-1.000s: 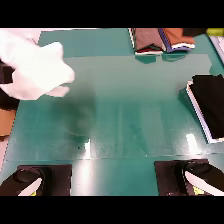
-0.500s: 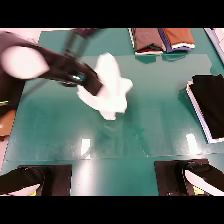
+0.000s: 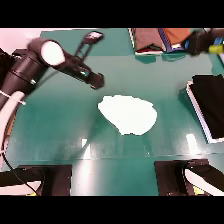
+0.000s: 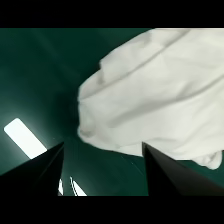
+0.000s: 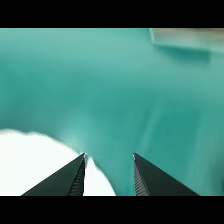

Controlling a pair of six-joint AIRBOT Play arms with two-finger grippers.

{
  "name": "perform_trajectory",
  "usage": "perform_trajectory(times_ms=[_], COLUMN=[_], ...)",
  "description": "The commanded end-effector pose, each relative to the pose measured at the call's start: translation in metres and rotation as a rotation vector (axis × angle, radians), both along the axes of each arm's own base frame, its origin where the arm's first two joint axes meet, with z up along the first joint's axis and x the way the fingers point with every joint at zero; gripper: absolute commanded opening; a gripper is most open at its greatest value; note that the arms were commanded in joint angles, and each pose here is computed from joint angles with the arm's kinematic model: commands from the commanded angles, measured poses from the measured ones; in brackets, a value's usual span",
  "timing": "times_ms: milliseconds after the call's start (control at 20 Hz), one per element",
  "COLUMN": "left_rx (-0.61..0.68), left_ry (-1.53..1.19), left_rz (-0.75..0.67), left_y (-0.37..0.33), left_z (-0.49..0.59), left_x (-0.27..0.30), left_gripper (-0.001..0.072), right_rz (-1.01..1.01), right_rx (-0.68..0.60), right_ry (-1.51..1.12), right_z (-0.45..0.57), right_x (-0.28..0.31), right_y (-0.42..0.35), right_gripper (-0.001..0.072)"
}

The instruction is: Fold the shirts.

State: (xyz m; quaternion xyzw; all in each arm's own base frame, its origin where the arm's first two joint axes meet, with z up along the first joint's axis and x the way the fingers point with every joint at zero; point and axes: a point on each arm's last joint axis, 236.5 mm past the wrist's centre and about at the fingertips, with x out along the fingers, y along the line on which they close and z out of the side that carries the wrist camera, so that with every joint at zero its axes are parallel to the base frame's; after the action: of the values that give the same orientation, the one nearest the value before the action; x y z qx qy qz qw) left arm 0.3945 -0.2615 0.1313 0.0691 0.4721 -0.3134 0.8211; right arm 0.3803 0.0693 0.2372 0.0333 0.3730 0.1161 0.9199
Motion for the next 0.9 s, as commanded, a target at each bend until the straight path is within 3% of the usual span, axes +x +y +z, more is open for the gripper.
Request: perform_trajectory(times_ms=[0, 50, 100, 150, 350, 600, 700, 800, 850], left_rx=[0.006, 0.002, -0.001, -0.007, -0.06, -0.067, -0.064, -0.05, -0.042], left_ry=[0.081, 0.079, 0.08, 0.076, 0.049, 0.057, 0.067, 0.108, 0.145], left_rz=[0.179, 0.213, 0.236, 0.257, 0.268, 0.264, 0.267, 0.27, 0.272], left_y=[0.075, 0.089, 0.097, 0.102, 0.094, 0.092, 0.093, 0.093, 0.093], left_z=[-0.008, -0.007, -0.008, -0.007, 0.001, 0.001, -0.006, -0.025, -0.041], left_x=[0.025, 0.031, 0.035, 0.039, 0.046, 0.045, 0.044, 0.041, 0.038], left_gripper=[0.055, 0.055, 0.055, 0.055, 0.055, 0.055, 0.055, 0.055, 0.055], right_rz=[-0.07, -0.094, -0.121, -0.139, -0.12, -0.044, -0.02, 0.021, 0.023], right_rx=[-0.012, 0.021, 0.066, 0.132, 0.315, 0.3, 0.269, 0.249, 0.247], right_ry=[0.321, 0.401, 0.466, 0.548, 0.772, 0.816, 0.8, 0.753, 0.723], right_z=[-0.108, -0.141, -0.171, -0.201, -0.284, -0.324, -0.328, -0.322, -0.314], right_x=[-0.032, -0.043, -0.053, -0.064, -0.09, -0.084, -0.082, -0.076, -0.072], right_y=[-0.038, -0.046, -0.052, -0.051, -0.018, 0.029, 0.036, 0.039, 0.038], right_gripper=[0.0344, 0.0352, 0.0456, 0.0506, 0.0504, 0.0493, 0.0336, 0.0023, 0.0021])
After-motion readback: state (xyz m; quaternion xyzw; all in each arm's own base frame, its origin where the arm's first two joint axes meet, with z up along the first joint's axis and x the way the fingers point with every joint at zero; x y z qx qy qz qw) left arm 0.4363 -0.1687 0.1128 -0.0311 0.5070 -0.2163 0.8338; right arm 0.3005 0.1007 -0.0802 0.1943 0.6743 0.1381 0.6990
